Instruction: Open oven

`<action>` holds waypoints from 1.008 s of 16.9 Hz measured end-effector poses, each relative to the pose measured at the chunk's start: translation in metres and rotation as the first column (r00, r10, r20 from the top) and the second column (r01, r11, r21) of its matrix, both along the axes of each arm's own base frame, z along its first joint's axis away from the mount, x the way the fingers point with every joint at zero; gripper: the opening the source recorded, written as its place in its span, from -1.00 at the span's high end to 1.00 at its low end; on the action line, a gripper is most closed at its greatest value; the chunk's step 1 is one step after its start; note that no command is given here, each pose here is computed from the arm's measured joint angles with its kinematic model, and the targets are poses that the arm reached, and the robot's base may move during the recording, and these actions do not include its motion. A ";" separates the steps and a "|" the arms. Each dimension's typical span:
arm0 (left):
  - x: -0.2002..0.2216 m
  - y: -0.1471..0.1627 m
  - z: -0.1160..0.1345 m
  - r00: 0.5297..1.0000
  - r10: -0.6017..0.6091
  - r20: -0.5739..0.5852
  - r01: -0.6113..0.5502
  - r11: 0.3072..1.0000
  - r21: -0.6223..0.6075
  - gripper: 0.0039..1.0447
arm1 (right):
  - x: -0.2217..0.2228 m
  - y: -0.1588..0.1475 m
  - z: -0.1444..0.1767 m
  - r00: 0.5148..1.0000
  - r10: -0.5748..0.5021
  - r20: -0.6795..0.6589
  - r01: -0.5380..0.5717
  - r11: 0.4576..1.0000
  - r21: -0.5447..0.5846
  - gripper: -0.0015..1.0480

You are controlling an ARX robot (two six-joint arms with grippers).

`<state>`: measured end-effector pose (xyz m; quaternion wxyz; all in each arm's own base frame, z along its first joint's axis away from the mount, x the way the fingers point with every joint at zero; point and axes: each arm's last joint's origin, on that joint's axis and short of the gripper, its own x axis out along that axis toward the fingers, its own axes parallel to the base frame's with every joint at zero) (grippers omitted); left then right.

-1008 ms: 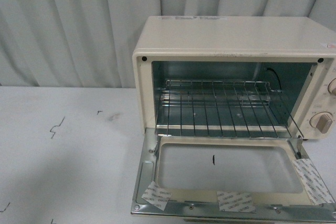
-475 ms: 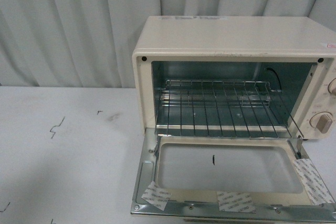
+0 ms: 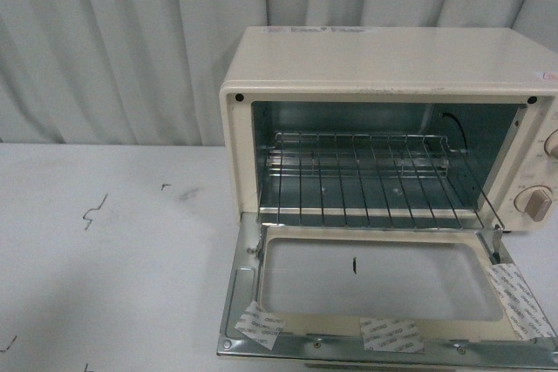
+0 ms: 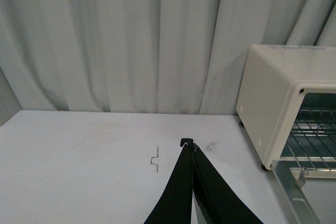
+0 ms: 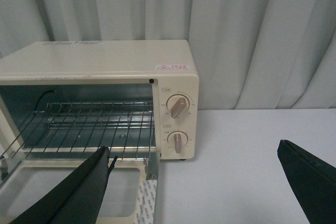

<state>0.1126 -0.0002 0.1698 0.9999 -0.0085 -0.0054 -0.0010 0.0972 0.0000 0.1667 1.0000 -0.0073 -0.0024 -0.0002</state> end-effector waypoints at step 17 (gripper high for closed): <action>-0.015 0.000 -0.004 1.000 0.002 -0.010 -0.002 1.000 0.000 0.01 | 0.000 0.000 0.000 1.000 0.000 0.000 0.000 1.000 0.000 -0.87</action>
